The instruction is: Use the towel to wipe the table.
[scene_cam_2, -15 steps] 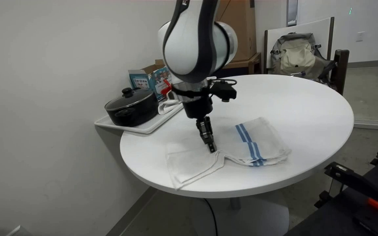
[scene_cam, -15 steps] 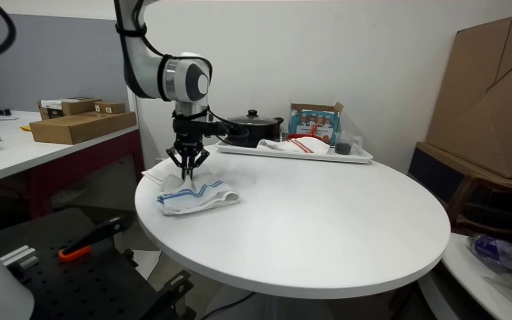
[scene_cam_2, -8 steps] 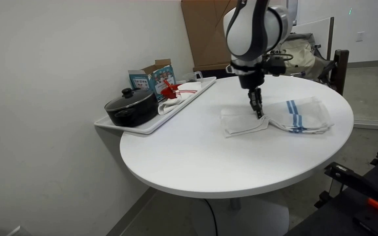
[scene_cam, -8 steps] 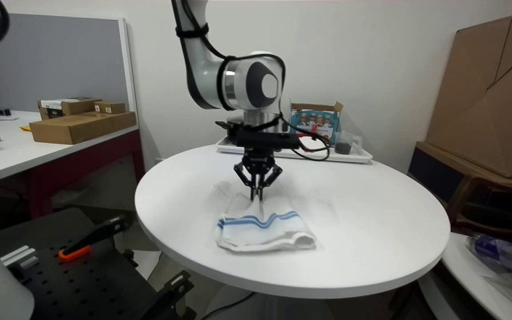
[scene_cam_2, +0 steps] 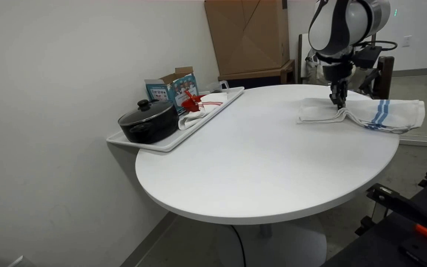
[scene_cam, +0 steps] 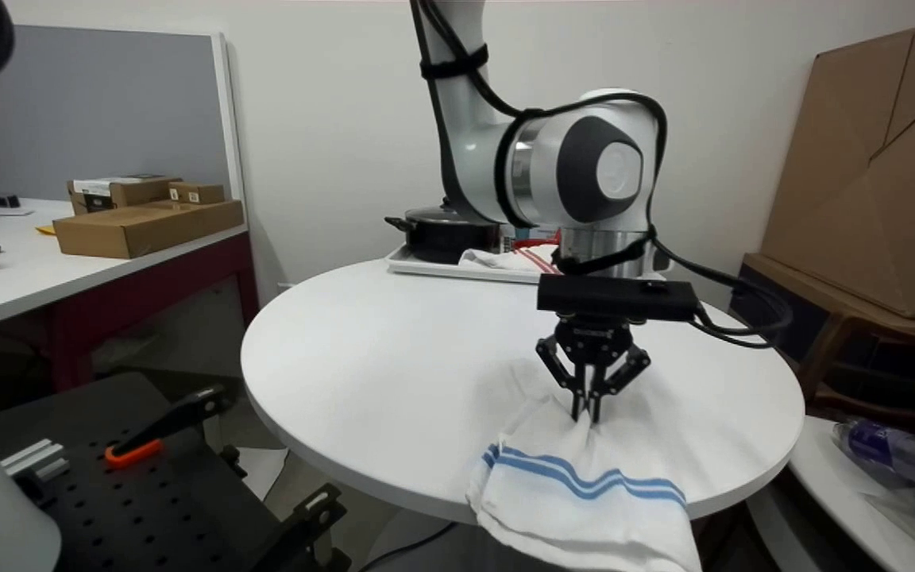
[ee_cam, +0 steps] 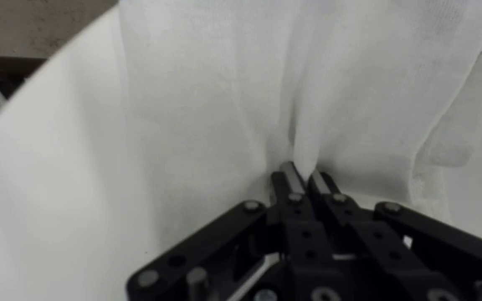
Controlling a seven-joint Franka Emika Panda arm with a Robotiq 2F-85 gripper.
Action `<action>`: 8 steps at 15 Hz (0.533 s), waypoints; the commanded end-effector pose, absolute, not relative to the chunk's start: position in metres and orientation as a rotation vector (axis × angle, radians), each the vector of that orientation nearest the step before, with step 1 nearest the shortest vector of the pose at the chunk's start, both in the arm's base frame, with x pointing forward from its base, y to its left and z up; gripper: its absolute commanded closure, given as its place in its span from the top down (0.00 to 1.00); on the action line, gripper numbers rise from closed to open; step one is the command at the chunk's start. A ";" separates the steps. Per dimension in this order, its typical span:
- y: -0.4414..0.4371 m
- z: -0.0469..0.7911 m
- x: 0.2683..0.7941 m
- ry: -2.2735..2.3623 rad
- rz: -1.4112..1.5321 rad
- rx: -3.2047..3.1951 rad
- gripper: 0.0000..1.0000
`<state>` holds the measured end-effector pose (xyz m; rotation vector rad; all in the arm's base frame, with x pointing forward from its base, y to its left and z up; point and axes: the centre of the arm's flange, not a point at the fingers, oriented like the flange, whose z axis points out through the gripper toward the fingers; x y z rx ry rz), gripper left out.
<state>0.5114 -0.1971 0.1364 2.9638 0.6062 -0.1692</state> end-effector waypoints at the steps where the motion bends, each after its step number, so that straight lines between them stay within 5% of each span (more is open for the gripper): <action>1: -0.246 0.117 0.513 0.481 -0.159 2.965 0.01; 8: -0.242 0.128 0.520 0.510 -0.143 2.956 0.01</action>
